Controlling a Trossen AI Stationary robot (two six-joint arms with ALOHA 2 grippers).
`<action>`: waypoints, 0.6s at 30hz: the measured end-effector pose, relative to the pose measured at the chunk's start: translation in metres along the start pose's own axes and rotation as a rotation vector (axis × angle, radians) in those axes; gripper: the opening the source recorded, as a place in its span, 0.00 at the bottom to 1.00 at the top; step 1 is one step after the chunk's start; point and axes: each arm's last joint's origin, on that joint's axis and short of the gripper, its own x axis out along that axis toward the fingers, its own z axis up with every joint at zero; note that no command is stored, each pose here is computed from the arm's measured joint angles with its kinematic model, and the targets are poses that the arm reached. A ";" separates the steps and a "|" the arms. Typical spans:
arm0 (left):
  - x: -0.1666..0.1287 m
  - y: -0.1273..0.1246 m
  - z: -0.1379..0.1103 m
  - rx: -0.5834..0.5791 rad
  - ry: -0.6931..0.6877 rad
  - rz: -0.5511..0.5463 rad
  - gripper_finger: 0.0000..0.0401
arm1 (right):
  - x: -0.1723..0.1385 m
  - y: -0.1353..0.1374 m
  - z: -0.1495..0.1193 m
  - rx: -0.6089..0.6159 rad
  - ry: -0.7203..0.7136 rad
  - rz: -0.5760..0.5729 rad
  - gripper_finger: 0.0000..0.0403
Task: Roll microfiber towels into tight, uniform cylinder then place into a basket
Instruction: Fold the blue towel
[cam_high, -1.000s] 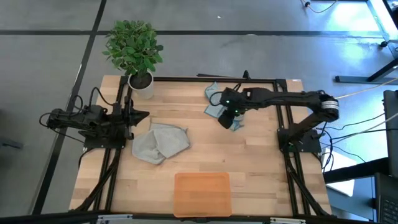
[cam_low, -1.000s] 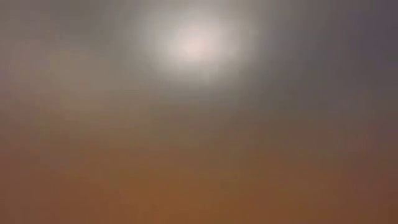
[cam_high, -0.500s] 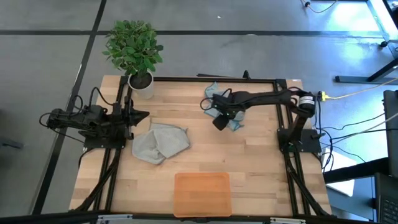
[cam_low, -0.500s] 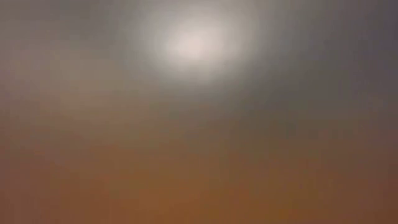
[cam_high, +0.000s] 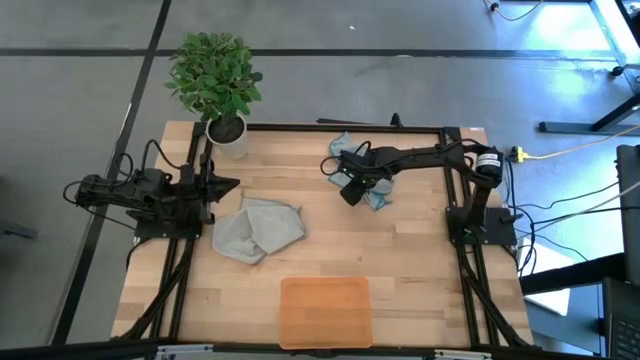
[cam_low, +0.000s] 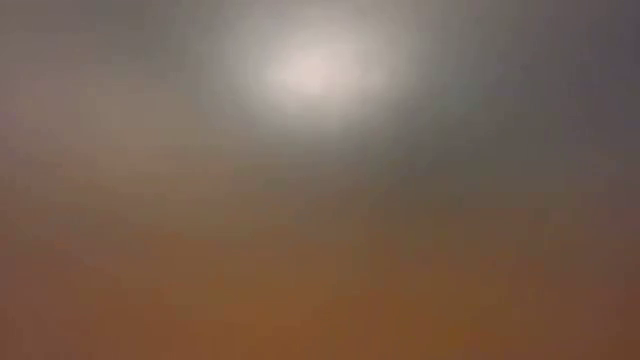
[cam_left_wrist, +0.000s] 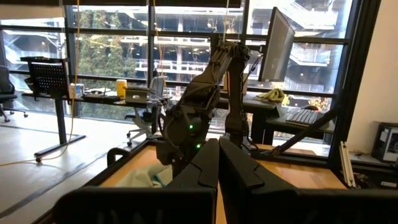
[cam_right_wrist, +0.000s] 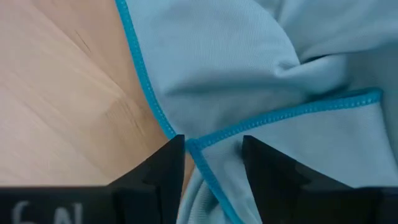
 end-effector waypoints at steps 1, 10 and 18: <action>0.000 0.000 0.000 0.000 0.000 0.000 0.00 | 0.000 0.000 0.000 0.000 0.000 0.000 0.38; 0.000 0.000 0.000 0.000 0.000 0.000 0.00 | 0.001 0.000 -0.001 -0.027 0.010 -0.005 0.26; 0.000 0.000 0.000 0.000 0.000 0.000 0.00 | 0.001 0.000 -0.001 -0.032 0.010 -0.005 0.09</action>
